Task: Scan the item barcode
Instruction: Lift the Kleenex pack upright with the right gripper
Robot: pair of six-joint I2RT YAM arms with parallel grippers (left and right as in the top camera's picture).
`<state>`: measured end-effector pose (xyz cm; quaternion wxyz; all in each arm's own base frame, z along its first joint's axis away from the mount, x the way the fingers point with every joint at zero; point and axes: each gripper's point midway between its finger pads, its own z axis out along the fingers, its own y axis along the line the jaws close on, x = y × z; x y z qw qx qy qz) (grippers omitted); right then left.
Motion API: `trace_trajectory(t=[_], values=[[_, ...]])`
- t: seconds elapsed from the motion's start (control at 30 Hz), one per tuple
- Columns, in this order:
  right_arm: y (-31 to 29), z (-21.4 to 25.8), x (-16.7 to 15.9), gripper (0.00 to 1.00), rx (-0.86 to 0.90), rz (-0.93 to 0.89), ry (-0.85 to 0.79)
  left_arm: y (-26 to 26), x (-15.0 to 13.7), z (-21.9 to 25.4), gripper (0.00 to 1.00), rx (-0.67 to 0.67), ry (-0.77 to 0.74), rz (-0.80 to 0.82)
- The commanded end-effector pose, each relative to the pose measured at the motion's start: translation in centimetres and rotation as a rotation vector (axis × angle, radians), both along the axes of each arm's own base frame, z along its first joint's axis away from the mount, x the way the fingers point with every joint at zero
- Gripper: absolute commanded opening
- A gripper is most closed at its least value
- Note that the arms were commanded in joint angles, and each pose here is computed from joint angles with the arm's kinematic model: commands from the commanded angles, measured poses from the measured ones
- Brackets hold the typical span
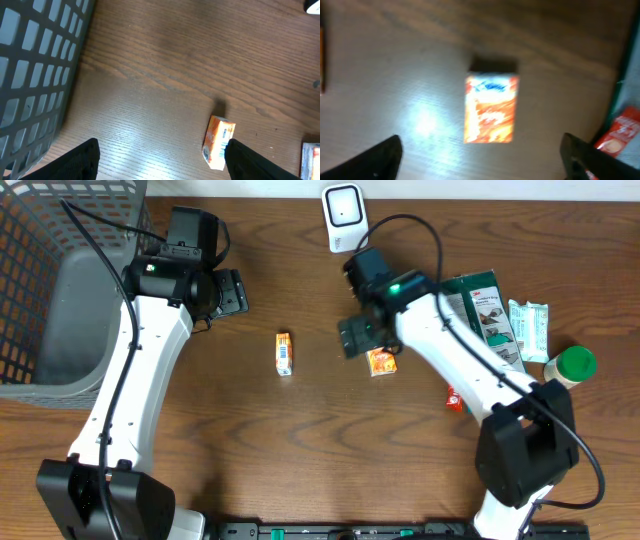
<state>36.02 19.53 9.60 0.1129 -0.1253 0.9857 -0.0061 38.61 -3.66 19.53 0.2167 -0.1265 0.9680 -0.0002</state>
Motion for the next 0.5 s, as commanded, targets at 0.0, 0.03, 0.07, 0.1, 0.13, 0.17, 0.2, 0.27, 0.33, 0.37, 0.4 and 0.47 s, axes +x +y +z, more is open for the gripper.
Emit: trace_trajectory(t=[0.0, 0.03, 0.07, 0.1, 0.13, 0.17, 0.2, 0.27, 0.33, 0.37, 0.4, 0.47], values=[[2.6, 0.3, -0.9, 0.99, 0.028, 0.016, -0.033, 0.5, -0.3, 0.9, 0.80, 0.017, -0.023, 0.006], [3.2, 0.2, -1.0, 0.99, 0.033, 0.030, -0.040, 0.5, -0.3, 0.9, 0.80, 0.017, -0.023, 0.006], [3.8, 0.0, -1.1, 0.99, 0.040, 0.042, -0.049, 0.5, -0.3, 0.9, 0.80, 0.017, -0.023, 0.006], [4.2, -0.2, -1.3, 0.99, 0.042, 0.053, -0.052, 0.5, -0.3, 0.9, 0.80, 0.017, -0.023, 0.006], [4.6, -0.4, -1.7, 0.92, 0.040, 0.064, -0.050, 0.5, -0.3, 0.9, 0.80, 0.017, -0.023, 0.006], [4.7, -0.5, -1.9, 0.82, 0.031, 0.067, -0.051, 0.5, -0.3, 0.9, 0.80, 0.017, -0.023, 0.006], [4.4, -0.8, -2.0, 0.72, 0.011, 0.055, -0.057, 0.5, -0.3, 0.9, 0.80, 0.017, -0.023, 0.006], [3.3, -1.2, -1.9, 0.60, -0.061, -0.001, -0.098, 0.5, -0.3, 0.9, 0.80, 0.017, -0.023, 0.006], [2.1, -1.5, -1.6, 0.56, -0.132, -0.055, -0.150, 0.5, -0.3, 0.9, 0.80, 0.017, -0.023, 0.006], [1.8, -1.8, -1.6, 0.56, -0.156, -0.061, -0.169, 0.5, -0.3, 0.9, 0.80, 0.017, -0.023, 0.006], [1.6, -2.3, -1.5, 0.56, -0.172, -0.062, -0.189, 0.5, -0.3, 0.9, 0.80, 0.017, -0.023, 0.006], [1.3, -3.1, -1.4, 0.56, -0.183, -0.061, -0.209, 0.5, -0.3, 0.9, 0.80, 0.017, -0.023, 0.006]])
